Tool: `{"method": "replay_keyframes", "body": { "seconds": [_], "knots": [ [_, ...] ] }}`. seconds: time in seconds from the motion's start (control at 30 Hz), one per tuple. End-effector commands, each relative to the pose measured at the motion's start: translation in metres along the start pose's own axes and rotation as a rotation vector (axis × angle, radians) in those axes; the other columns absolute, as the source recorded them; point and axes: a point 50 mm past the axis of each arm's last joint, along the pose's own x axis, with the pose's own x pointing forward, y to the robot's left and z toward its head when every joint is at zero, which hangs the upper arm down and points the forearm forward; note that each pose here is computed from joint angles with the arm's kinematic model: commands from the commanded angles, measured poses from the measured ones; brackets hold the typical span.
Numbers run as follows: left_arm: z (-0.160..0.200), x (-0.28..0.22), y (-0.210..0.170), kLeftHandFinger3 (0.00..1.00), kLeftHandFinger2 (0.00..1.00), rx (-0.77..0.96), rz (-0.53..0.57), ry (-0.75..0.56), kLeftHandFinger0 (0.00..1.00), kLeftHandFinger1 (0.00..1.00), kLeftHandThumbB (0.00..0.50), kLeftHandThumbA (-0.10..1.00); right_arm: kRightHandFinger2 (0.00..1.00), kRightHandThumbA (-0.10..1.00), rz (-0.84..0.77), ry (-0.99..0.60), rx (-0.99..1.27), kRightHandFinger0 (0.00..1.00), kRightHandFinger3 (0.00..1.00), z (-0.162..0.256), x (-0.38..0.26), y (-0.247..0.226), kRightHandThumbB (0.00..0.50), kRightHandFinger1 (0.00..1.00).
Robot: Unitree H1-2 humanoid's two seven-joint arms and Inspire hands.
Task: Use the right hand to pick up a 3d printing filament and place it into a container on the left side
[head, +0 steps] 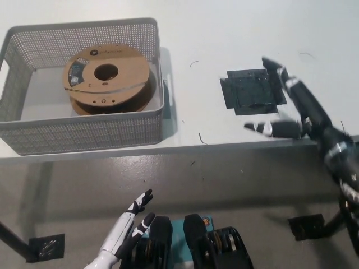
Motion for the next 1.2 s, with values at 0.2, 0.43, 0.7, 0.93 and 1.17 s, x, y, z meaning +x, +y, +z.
{"method": "replay_keyframes", "body": {
  "seconds": [0.2,0.43,0.7,0.93,1.17],
  "knots": [
    [0.012,0.004,0.005,1.0,1.0,-0.005,0.05,-0.081,1.0,1.0,0.244,1.0,1.0,0.97,-0.154,-0.538,0.047,1.0,1.0,0.087,-0.134,0.049,0.106,1.0],
    [0.009,-0.003,-0.001,1.0,1.0,-0.009,0.044,-0.067,1.0,1.0,0.234,1.0,1.0,0.94,-0.095,-0.201,0.118,1.0,1.0,-0.005,-0.12,0.098,0.043,1.0],
    [0.01,-0.006,-0.001,1.0,1.0,-0.018,0.052,-0.068,1.0,1.0,0.241,1.0,1.0,0.89,-0.06,0.019,0.177,1.0,1.0,-0.073,-0.113,0.125,0.026,1.0],
    [0.01,-0.011,-0.004,1.0,1.0,-0.033,0.073,-0.064,1.0,1.0,0.235,1.0,1.0,0.92,-0.016,0.106,0.188,1.0,1.0,-0.101,-0.113,0.13,0.027,1.0],
    [0.012,-0.008,0.0,1.0,1.0,-0.026,0.088,-0.072,1.0,1.0,0.208,1.0,1.0,0.88,0.039,0.12,0.158,1.0,1.0,-0.102,-0.104,0.133,0.0,1.0]
  ]
}}
